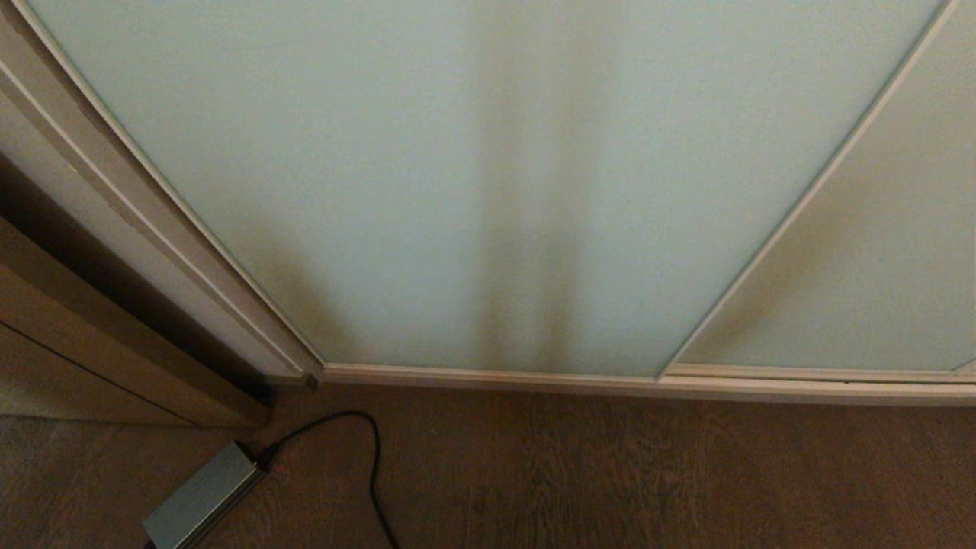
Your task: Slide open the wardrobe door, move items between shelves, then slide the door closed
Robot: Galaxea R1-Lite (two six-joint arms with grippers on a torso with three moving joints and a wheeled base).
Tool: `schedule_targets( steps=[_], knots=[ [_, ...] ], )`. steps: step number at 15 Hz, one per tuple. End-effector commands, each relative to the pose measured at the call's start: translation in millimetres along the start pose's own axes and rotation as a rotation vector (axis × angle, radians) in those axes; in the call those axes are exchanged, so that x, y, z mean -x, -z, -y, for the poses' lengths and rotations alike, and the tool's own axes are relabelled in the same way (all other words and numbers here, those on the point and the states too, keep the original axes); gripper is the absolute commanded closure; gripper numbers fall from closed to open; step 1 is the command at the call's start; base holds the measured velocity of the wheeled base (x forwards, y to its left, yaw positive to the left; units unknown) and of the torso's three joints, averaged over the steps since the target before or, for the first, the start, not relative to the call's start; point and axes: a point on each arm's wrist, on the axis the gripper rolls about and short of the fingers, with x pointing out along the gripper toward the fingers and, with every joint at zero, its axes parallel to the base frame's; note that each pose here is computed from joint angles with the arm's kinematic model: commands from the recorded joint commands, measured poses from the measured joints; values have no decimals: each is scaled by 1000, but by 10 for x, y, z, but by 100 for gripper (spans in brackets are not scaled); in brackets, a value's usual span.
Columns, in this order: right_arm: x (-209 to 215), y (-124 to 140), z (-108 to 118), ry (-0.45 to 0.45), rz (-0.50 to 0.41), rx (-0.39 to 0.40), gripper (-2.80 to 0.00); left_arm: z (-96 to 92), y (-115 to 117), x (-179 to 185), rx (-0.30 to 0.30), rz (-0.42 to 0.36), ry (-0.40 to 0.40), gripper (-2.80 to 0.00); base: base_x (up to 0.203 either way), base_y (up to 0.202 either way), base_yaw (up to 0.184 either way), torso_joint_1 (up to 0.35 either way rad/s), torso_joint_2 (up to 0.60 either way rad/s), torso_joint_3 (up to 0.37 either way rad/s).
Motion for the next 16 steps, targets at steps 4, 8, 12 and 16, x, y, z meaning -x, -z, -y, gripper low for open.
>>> schedule_targets(
  steps=[4,8,12,16],
  knots=[
    [55,796,-68,33,130,-50,0,0,-1,-1,0,-1,-1,0,0,0,0,0,0,0],
    [-51,864,-74,45,243,-40,0,0,0,0,0,0,-1,0,0,0,0,0,0,0],
    [-57,870,-76,39,249,-33,0,0,-1,-1,0,-1,-1,0,0,0,0,0,0,0],
    [-57,867,-73,40,257,-124,0,0,-1,-1,0,-1,-1,0,0,0,0,0,0,0]
  ],
)
